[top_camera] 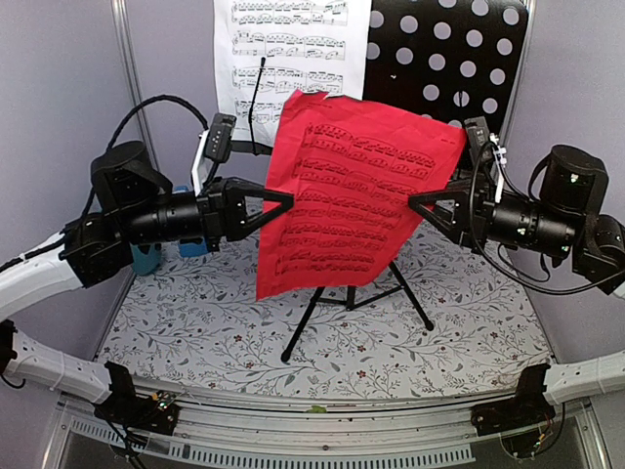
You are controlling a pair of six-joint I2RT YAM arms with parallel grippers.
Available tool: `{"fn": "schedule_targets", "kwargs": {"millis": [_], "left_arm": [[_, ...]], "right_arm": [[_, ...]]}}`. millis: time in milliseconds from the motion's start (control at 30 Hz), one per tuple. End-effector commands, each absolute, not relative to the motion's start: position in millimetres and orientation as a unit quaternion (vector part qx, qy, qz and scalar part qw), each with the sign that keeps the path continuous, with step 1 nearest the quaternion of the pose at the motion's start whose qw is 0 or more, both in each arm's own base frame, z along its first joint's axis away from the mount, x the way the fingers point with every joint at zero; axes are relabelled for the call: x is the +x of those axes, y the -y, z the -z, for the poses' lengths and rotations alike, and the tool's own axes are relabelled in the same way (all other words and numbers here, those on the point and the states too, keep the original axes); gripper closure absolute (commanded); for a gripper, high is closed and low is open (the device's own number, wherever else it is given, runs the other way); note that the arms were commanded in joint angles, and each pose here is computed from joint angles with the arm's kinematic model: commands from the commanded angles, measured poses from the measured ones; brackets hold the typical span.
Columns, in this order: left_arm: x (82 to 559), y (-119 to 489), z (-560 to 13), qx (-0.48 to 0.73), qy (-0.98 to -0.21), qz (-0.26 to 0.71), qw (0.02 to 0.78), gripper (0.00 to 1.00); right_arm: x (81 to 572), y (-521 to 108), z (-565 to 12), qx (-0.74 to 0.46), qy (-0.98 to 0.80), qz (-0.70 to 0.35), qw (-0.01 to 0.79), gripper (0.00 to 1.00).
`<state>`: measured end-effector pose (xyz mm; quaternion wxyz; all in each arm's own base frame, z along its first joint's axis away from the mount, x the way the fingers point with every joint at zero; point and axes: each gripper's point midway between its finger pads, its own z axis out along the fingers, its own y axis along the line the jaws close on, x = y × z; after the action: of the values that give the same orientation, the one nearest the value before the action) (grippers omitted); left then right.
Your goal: Set up the instrument practice props
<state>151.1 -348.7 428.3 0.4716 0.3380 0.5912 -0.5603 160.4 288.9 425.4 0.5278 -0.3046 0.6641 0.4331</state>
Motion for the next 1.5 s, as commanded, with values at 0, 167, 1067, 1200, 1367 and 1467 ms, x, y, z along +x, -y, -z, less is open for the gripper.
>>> {"fn": "schedule_targets", "kwargs": {"millis": [0,167,1067,1200,1367,1467], "left_arm": [[134,366,-435,0.412,-0.581,0.553,0.433,1.00],[115,378,-454,0.467,-0.549,0.575,0.387,1.00],[92,346,-532,0.471,-0.438,0.663,0.383,1.00],[115,337,-549,0.419,-0.463,0.647,0.438,1.00],[137,339,-558,0.381,-0.487,0.628,0.473,1.00],[149,340,-565,0.359,-0.495,0.622,0.489,1.00]], "right_arm": [[179,-242,-473,-0.210,-0.654,-0.393,0.611,0.70],[177,-217,-489,-0.164,-0.645,-0.399,0.630,0.62],[179,-217,-504,-0.143,-0.654,-0.411,0.619,0.55],[182,-210,-509,-0.126,-0.655,-0.405,0.625,0.52],[185,-208,-510,-0.120,-0.677,-0.391,0.611,0.49],[182,-211,-512,-0.132,-0.684,-0.392,0.601,0.47]]}}
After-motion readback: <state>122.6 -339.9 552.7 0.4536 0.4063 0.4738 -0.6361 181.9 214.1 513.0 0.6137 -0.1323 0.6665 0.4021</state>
